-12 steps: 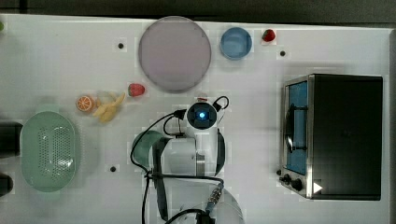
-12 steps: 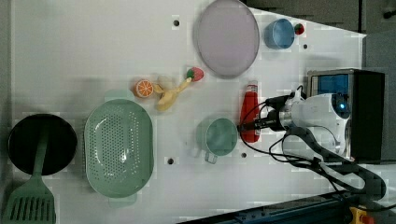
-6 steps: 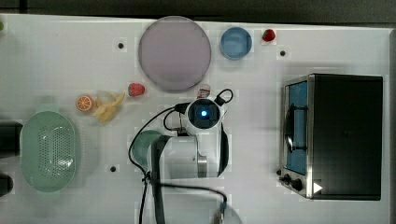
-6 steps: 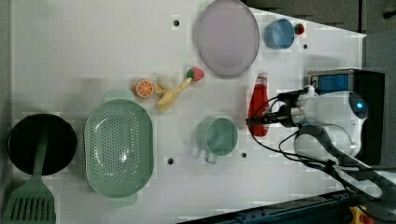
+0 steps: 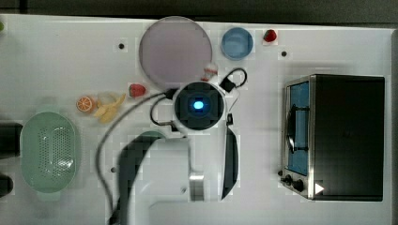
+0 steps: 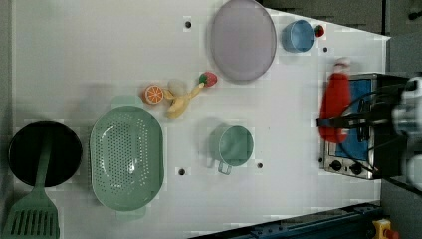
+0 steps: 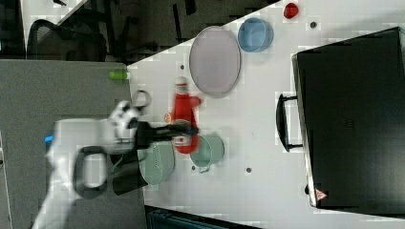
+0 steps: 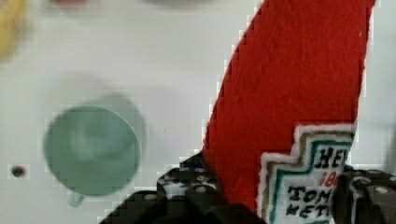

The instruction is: Pick Ketchup from the table and place it in strainer.

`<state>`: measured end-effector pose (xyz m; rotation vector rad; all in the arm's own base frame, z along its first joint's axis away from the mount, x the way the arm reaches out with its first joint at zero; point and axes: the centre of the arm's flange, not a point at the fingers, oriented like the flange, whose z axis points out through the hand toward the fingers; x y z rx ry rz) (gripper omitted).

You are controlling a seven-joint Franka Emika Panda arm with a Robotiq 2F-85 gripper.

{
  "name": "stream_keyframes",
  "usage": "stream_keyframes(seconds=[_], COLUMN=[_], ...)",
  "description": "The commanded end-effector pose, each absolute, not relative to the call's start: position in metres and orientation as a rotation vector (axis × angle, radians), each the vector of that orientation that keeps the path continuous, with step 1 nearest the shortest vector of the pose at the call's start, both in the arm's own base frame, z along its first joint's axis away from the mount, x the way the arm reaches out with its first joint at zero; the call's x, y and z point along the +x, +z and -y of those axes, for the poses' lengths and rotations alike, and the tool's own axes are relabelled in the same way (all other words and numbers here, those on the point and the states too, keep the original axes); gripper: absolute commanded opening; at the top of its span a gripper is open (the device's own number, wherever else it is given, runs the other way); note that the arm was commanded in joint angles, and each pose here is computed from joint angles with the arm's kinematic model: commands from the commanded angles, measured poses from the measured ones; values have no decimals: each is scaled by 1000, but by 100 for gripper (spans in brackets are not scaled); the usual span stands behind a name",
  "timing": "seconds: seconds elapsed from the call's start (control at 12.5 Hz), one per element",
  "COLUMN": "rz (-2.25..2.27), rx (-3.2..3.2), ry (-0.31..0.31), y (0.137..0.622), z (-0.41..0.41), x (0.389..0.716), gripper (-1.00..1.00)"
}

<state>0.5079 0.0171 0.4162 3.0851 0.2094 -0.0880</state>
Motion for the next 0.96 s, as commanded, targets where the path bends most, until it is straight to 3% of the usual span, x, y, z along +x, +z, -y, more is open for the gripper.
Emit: stream_keyframes(seconds=[0.08,0.24,0.4,0.56,0.8,0.96], rz=[-117,-40,56,115,199,331], rx=[3106,3111,3106,3114,3216,3272], ry=[-103,-55,-51,-56,-7,-67], y=[453,462,459,442,409,378], z=[-107,-171,-231,-286,-363,-398], x=[500,492,476,456,434,422], gripper=[24,24,24,24,24,24])
